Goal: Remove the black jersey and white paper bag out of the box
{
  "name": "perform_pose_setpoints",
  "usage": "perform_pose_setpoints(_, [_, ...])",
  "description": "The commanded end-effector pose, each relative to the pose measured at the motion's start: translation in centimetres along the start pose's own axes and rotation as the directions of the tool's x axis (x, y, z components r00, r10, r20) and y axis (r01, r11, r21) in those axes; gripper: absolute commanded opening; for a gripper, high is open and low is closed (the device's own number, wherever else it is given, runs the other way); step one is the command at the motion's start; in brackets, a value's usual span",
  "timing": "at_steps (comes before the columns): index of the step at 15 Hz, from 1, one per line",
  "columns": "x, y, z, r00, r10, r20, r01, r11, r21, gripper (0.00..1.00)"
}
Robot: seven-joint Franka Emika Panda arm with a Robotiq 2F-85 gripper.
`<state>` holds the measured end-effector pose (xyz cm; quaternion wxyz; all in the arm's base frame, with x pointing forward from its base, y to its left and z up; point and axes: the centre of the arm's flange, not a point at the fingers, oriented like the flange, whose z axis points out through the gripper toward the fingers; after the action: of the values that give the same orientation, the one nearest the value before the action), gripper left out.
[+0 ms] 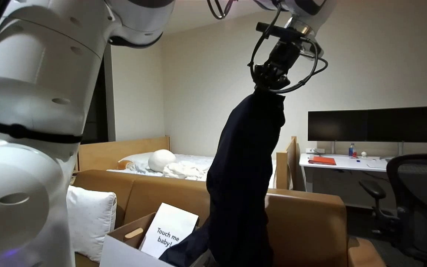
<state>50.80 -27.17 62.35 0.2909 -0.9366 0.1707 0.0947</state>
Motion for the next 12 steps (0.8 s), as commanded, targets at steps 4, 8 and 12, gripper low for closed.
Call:
perform_pose_setpoints(4, [-0.9,1.5,2.3,0.993,-0.092,0.076,0.087,0.994,0.059,0.11])
perform_pose_setpoints(8, [0.8,-1.3,4.7,0.994,-0.098,0.052,0.099,0.995,-0.011,0.03])
perform_pose_setpoints(12, [0.1,-0.6,-5.8,0.988,-0.026,-0.150,0.040,0.994,0.098,0.03])
